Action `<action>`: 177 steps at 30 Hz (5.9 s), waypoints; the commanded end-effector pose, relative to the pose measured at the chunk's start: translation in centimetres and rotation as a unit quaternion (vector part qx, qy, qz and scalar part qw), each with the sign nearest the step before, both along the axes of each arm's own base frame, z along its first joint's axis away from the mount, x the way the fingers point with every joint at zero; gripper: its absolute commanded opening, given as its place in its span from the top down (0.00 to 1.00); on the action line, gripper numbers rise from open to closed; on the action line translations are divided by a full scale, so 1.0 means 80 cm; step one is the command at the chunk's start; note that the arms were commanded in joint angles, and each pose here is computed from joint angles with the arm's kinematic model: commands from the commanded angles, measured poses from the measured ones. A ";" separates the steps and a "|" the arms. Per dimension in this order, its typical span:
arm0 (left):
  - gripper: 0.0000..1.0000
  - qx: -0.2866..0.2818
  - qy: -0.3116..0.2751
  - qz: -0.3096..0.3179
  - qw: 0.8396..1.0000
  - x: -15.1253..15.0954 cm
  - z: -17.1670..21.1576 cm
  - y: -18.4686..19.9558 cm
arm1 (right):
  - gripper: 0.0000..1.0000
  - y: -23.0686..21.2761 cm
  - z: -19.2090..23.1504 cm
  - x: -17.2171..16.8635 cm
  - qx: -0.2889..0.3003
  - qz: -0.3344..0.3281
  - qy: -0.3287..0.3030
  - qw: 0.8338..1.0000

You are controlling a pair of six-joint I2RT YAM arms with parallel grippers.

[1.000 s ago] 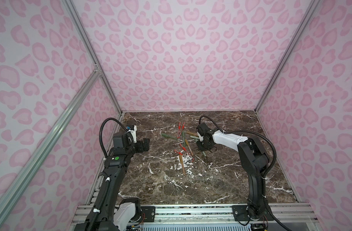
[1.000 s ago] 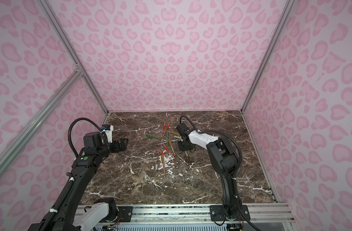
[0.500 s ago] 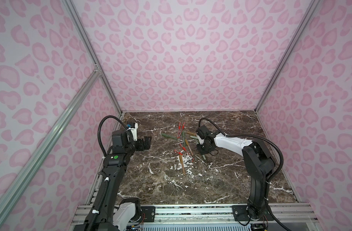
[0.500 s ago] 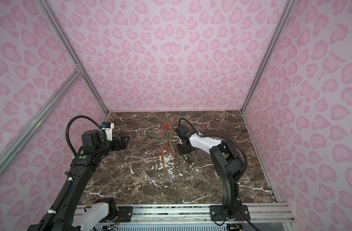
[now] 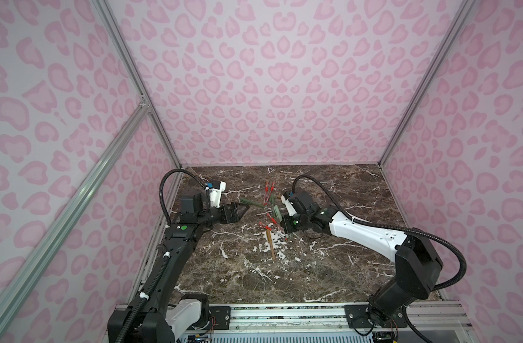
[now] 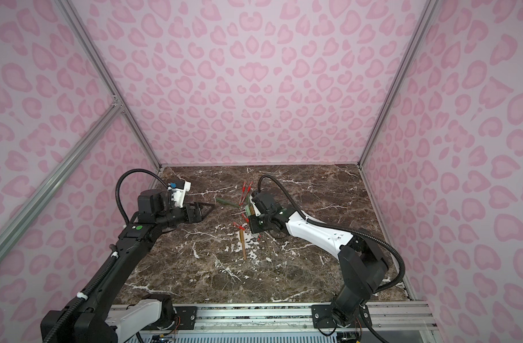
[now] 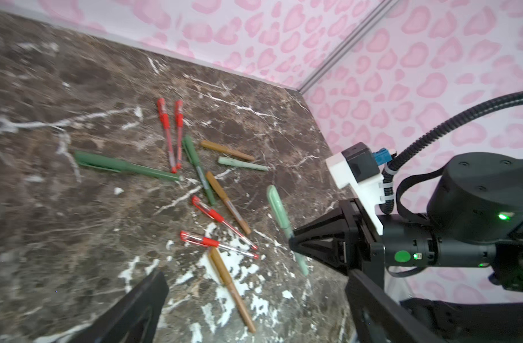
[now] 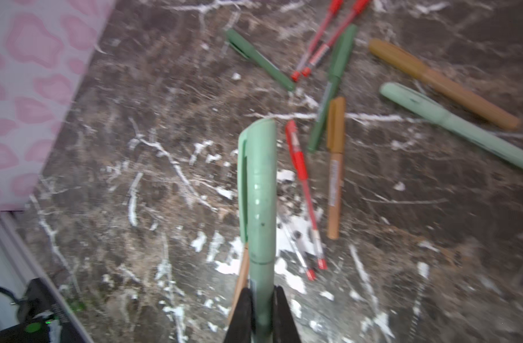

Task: Open the pen caps
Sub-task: 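Lift the pen toward the left gripper while the left gripper grasps its cap, then pull the cap off with the left gripper, drawing both grippers apart, then lower the cap onto the table with the left gripper and release it, then lower the uncapped pen to the table with the right gripper and release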

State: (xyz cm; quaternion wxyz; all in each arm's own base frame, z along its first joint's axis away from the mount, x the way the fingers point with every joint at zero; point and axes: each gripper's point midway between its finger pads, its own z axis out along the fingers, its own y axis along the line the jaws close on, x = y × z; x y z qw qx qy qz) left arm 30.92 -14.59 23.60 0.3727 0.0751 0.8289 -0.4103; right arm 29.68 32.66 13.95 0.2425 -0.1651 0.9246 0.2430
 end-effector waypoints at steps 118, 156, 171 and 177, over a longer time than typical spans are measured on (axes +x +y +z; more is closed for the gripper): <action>0.75 0.430 0.339 0.115 0.828 0.158 -0.290 0.238 | 1.00 -0.100 0.013 -0.064 0.008 -0.109 -0.031 0.994; 0.02 0.229 -0.028 0.162 0.960 0.021 -0.025 0.132 | 1.00 -0.280 -0.007 0.091 -0.130 -0.178 0.030 0.975; 0.02 0.202 -0.036 0.183 0.961 0.021 -0.019 0.141 | 1.00 -0.398 -0.096 0.134 -0.249 -0.206 0.118 0.939; 0.02 0.199 -0.034 0.183 0.962 0.022 -0.017 0.141 | 1.00 -0.419 -0.134 0.142 -0.248 -0.211 0.152 0.933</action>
